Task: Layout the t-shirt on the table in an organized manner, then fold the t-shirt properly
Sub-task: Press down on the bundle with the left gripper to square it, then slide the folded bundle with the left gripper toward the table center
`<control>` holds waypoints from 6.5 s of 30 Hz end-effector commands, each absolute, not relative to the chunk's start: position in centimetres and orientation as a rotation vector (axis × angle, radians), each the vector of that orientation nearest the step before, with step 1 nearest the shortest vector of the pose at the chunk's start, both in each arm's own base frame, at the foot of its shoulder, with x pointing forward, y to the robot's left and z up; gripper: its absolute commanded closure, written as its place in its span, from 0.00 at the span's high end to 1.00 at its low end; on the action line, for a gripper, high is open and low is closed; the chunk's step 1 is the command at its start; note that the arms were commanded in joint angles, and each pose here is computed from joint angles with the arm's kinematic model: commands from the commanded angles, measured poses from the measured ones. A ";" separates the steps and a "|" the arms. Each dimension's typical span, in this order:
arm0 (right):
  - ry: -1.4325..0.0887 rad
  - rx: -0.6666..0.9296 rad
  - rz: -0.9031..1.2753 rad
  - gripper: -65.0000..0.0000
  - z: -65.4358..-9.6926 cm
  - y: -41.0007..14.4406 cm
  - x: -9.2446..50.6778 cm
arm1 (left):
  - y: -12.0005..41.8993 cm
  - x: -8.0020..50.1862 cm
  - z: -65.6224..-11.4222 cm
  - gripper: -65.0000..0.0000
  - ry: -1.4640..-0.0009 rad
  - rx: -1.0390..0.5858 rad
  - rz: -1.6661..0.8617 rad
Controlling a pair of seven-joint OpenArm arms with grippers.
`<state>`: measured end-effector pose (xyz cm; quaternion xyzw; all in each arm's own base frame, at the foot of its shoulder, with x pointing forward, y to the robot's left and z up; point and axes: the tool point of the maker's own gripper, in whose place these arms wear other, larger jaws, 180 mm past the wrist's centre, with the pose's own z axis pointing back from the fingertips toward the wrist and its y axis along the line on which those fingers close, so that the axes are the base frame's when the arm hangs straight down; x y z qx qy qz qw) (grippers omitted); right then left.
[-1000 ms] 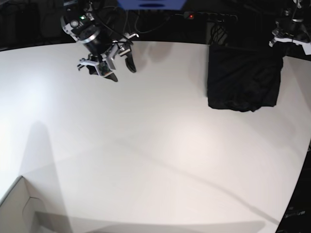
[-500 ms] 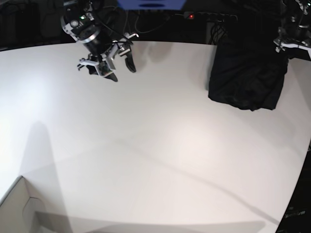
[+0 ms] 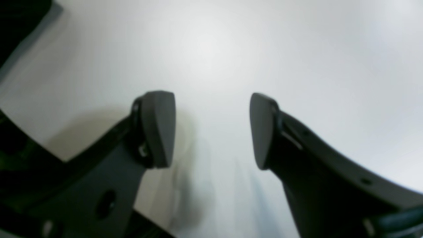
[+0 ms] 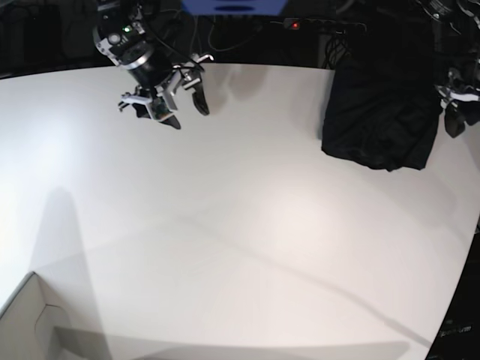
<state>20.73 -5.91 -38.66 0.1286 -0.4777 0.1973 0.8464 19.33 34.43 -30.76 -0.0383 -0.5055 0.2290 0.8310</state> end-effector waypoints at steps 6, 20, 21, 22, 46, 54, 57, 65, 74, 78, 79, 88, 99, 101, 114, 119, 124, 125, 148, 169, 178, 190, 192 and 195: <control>-1.048 0.282 0.411 0.56 -37.7 -5.8 21.2 | 30.0 24.9 -30.3 0.55 -1.051 -0.167 0.344; -1.046 0.276 0.412 0.56 -37.7 -6.0 21.2 | 25.6 27.1 -36.2 0.55 -0.935 -0.289 0.360; -1.046 0.276 0.412 0.56 -37.7 -6.0 21.2 | 25.6 27.0 -36.5 0.55 -0.927 -0.291 0.365; -1.046 0.276 0.412 0.56 -37.7 -6.0 21.2 | 25.7 26.9 -36.8 0.55 -0.921 -0.293 0.367; -1.046 0.273 0.414 0.56 -37.8 -6.1 21.2 | 24.6 29.5 -37.9 0.14 -0.925 -0.373 0.376; -1.046 0.273 0.414 0.56 -37.8 -6.1 21.2 | 26.3 30.5 -34.7 0.02 -1.008 -0.314 0.334; -1.046 0.273 0.414 0.56 -37.8 -6.1 21.2 | 27.3 30.5 -33.3 0.02 -1.038 -0.270 0.310; -1.061 0.280 0.416 0.56 -37.3 -5.8 21.4 | 29.2 30.0 -32.8 0.02 -1.045 -0.226 0.317; -1.182 0.397 0.438 0.50 -32.9 -0.5 22.7 | 32.4 28.1 -32.8 0.03 -1.050 -0.161 0.395; -1.189 0.433 0.449 0.47 -32.6 0.9 22.8 | 33.7 26.9 -33.6 0.03 -1.020 -0.136 0.412; -1.189 0.438 0.453 0.47 -32.6 1.2 22.8 | 34.0 26.8 -33.8 0.03 -1.012 -0.134 0.412; -1.181 0.448 0.461 0.47 -33.0 1.6 22.9 | 35.2 25.7 -35.9 0.03 -0.947 -0.142 0.437; -1.170 0.438 0.462 0.47 -33.3 1.2 22.7 | 38.0 22.2 -36.5 0.46 -0.967 -0.101 0.609; -1.170 0.438 0.462 0.47 -33.3 1.2 22.7 | 38.2 22.0 -36.4 0.48 -0.971 -0.098 0.617; -1.161 0.442 0.460 0.47 -33.5 1.2 22.3 | 38.9 21.4 -36.2 0.49 -0.974 -0.080 0.634; -1.159 0.439 0.465 0.47 -33.6 1.1 22.2 | 39.4 20.8 -36.9 0.49 -0.969 -0.090 0.678; -1.150 0.439 0.479 0.47 -33.8 1.0 21.9 | 38.8 20.6 -38.6 0.49 -0.936 -0.138 0.715; -1.145 0.440 0.478 0.47 -33.9 1.0 21.7 | 38.7 20.5 -39.0 0.49 -0.930 -0.145 0.720; -1.138 0.436 0.475 0.47 -34.1 0.8 21.5 | 36.5 21.6 -38.0 0.49 -0.842 -0.227 0.668; -1.141 0.422 0.496 0.47 -34.1 0.3 21.7 | 32.4 26.2 -40.6 0.48 -0.798 -0.231 0.474; -1.150 0.371 0.489 0.47 -34.2 -1.5 22.6 | 26.5 30.0 -42.8 0.48 -0.791 -0.352 0.347; -1.164 0.264 0.433 0.47 -34.3 -5.6 24.1 | 14.8 37.7 -39.9 0.48 -0.801 -0.518 0.016; -1.168 0.252 0.428 0.47 -34.1 -6.1 24.2 | 14.2 38.3 -38.6 0.48 -0.836 -0.511 -0.021; -1.170 0.243 0.423 0.47 -34.1 -6.4 24.4 | 14.0 38.7 -36.9 0.48 -0.870 -0.485 -0.071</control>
